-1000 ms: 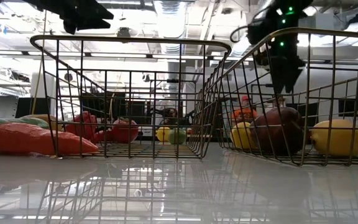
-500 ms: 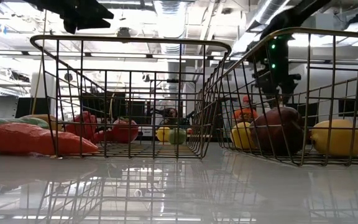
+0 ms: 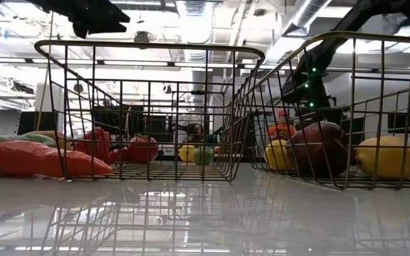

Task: Sort produce into baskets
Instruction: Put the top tomato into the right wire basket

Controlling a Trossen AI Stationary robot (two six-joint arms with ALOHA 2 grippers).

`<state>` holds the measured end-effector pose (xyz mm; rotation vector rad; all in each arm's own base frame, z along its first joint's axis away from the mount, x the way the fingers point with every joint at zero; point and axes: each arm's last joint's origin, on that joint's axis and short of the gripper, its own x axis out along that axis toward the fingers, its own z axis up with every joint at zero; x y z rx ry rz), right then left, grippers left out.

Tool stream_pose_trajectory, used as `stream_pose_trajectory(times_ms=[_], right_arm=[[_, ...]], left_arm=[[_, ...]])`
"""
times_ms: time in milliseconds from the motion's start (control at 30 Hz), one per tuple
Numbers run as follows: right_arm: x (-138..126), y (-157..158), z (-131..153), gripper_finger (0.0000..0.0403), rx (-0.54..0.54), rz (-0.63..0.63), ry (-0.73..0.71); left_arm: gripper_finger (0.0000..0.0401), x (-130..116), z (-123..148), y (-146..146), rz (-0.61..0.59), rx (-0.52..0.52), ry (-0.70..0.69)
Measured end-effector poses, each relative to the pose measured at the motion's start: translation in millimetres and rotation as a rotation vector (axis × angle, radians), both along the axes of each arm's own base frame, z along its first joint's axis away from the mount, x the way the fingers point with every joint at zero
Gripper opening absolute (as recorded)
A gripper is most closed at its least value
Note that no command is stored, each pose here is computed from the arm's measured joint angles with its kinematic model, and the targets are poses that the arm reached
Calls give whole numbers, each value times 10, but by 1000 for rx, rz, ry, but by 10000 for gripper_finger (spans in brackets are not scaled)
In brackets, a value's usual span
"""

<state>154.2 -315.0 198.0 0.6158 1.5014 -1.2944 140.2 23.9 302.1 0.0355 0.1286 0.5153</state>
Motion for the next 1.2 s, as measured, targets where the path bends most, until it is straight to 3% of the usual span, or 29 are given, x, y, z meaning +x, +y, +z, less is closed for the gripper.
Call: stream_pose_trajectory(times_ms=[133,467,800,1200], right_arm=[[-11,9,-35,379,35,-8,36],[-5,-6,-31,379,6,-25,41],[34,-29,-274,378,58,18,184],[37,9,-281,323,104,45,204]], left_arm=[[224,0,0,0,0,0,0],[224,0,0,0,-2,0,0],[224,-2,-15,-1,-3,-4,14],[224,-2,-21,-2,-5,-5,20]])
